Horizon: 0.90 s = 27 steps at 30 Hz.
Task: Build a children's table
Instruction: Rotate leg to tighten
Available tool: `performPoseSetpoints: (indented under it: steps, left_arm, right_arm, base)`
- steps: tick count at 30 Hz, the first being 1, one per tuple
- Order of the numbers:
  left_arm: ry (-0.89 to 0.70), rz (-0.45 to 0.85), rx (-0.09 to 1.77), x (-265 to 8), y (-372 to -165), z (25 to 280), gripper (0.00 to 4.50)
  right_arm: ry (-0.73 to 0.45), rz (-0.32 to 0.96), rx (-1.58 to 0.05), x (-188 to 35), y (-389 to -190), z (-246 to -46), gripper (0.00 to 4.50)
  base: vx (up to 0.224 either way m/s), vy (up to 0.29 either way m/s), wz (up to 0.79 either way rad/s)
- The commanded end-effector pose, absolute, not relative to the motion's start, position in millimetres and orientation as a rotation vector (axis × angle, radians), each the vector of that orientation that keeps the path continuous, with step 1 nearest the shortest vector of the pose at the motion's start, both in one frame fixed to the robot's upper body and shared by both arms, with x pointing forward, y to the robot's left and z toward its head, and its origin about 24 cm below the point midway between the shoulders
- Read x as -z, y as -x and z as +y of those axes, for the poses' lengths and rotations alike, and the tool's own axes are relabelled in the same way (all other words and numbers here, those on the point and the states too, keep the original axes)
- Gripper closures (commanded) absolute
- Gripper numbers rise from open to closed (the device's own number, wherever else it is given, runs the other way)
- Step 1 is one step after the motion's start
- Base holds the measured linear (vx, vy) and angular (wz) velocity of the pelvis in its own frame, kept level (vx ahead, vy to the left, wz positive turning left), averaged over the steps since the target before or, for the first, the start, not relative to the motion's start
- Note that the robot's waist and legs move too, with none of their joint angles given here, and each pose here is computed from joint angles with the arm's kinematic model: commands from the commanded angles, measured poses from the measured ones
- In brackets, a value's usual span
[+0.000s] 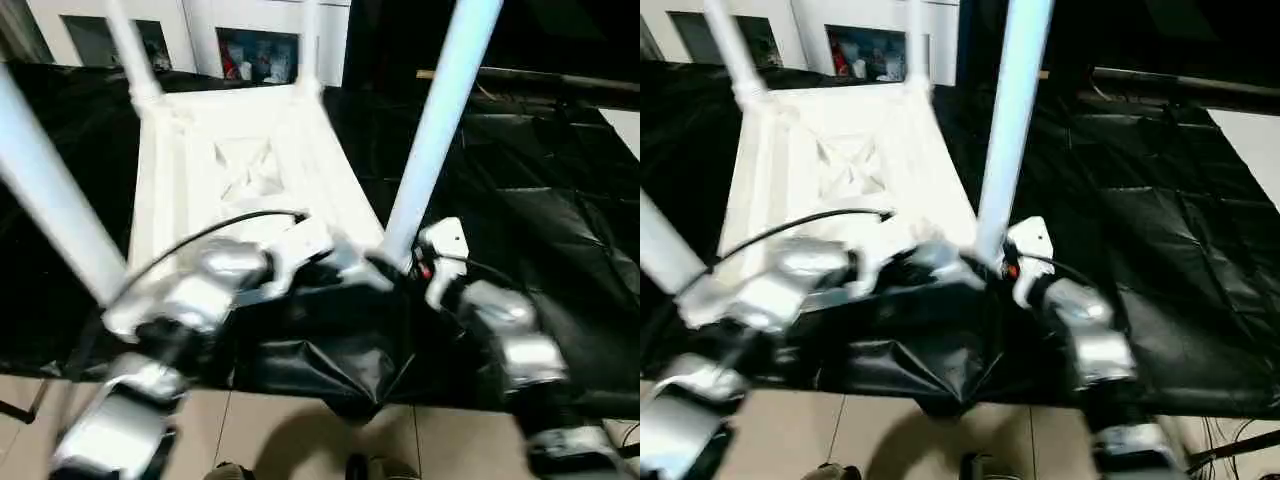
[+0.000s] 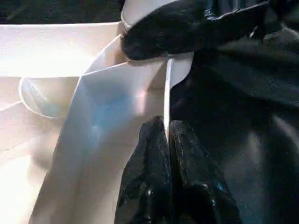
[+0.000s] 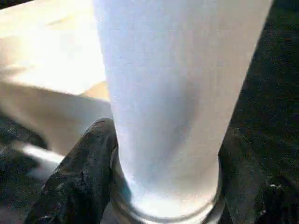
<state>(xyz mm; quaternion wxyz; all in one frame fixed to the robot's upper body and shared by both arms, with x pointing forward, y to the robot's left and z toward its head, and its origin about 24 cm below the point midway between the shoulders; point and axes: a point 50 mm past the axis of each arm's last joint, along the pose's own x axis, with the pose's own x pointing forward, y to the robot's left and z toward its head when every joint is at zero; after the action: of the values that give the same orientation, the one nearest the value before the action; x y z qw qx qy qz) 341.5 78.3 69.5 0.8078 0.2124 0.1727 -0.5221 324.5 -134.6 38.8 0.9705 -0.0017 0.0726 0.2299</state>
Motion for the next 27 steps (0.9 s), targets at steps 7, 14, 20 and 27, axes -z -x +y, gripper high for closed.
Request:
performPoseSetpoints:
  steps: [7, 14, 20, 27]
  left_arm:
    - [-0.534, 0.418, 1.022, -49.9, -344.2, 58.5, 4.50]
    - [-0.520, 0.394, 1.049, -51.3, -343.0, 61.6, 4.50]
    - [-0.450, 0.343, 1.081, -58.1, -342.3, 60.8, 4.50]
    - [-0.403, 0.178, 1.133, -75.4, -338.7, 59.2, 4.50]
  right_arm:
    - [-0.052, 0.225, -0.218, -22.3, -328.4, -123.5, 1.78]
    - [-0.088, 0.129, -0.371, -37.5, -329.4, -106.2, 1.78]
    - [-0.105, 0.046, -0.441, -53.0, -325.8, -109.1, 0.79]
    - [-0.120, 0.019, -0.558, -70.7, -312.2, -138.2, 0.64]
  base:
    - [0.000, 0.000, 0.00]
    - [0.000, 0.000, 0.00]
    - [0.000, 0.000, 0.00]
    - [0.000, 0.000, 0.00]
